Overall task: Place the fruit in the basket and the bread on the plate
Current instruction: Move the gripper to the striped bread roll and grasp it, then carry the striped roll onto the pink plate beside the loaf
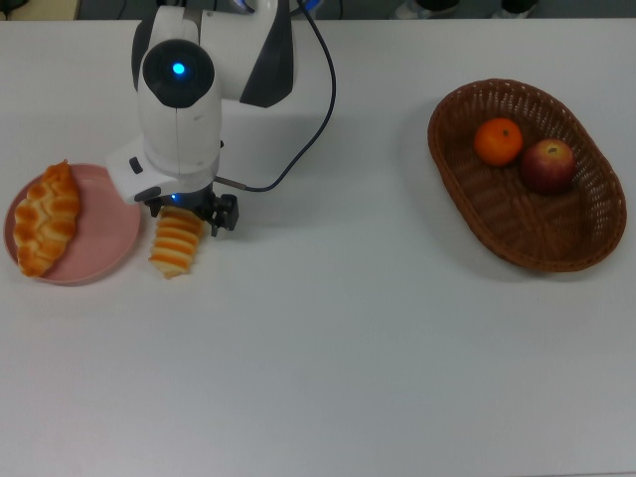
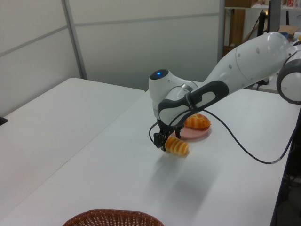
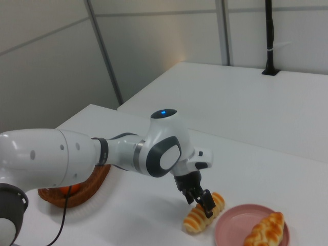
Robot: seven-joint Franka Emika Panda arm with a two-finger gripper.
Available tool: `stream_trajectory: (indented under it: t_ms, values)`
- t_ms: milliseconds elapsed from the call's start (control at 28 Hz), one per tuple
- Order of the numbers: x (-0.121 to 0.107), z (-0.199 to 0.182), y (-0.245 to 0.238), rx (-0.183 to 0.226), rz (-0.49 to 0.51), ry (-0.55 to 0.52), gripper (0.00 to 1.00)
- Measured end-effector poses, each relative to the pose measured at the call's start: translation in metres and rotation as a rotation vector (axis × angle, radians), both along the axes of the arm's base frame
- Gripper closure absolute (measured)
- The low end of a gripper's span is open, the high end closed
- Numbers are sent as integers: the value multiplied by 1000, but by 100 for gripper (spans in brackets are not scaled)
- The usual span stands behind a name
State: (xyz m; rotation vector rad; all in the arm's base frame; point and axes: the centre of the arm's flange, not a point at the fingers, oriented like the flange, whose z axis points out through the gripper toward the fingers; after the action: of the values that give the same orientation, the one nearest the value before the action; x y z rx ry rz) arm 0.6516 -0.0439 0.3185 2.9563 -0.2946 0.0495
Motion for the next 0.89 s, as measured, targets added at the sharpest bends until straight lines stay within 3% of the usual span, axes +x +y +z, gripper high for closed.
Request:
stream_trajectory:
  t_ms: [143, 214, 429, 679, 893]
  values:
    - [0, -14, -2, -15, 13, 16, 2]
    - [0, -17, -2, -17, 15, 21, 15]
    - [3, -8, -3, -18, 14, 2, 36]
    - [7, 33, -16, 1, -25, -67, 62]
    - [2, 60, -55, 5, -93, -109, 63]
